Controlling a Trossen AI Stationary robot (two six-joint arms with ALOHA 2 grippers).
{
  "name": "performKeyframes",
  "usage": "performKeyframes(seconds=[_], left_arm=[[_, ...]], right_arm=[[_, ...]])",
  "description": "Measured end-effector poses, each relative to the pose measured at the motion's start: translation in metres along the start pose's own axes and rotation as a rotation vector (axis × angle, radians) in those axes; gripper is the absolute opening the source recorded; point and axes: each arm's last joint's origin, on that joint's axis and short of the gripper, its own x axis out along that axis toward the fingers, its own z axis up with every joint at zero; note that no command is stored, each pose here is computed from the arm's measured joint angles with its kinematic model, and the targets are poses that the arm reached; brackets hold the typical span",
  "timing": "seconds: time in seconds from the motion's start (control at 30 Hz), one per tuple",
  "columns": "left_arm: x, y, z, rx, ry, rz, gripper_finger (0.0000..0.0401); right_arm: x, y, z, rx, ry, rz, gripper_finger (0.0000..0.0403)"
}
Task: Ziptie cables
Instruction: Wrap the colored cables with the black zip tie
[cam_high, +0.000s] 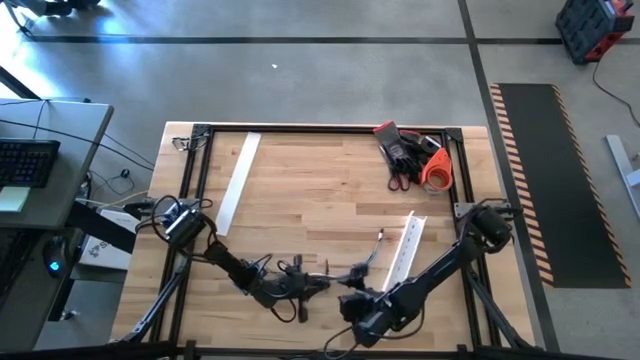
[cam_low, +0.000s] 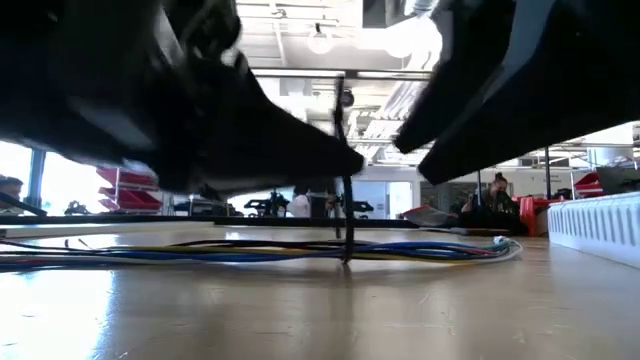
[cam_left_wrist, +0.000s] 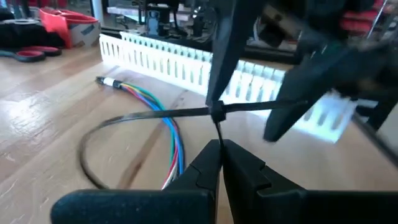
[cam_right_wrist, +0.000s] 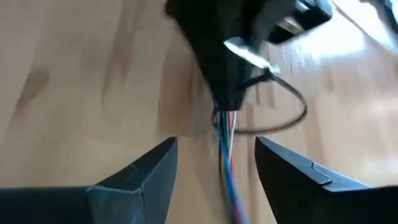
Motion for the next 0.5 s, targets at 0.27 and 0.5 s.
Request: performKeyframes(seconds=[0.27,0.5], left_arm=[[0.011,0.007,-0.012,0.038,0.02,0.031,0.0],[0.014,0.011,-0.012,0.043,0.017,0.048,0.0]], right_arm=[[-0.012,0.011,-0.006,0.334,-0.045,-0.045,0.0183],[-0.005,0.003,0.002,0.484,-0.096,-0.073,0.0177]])
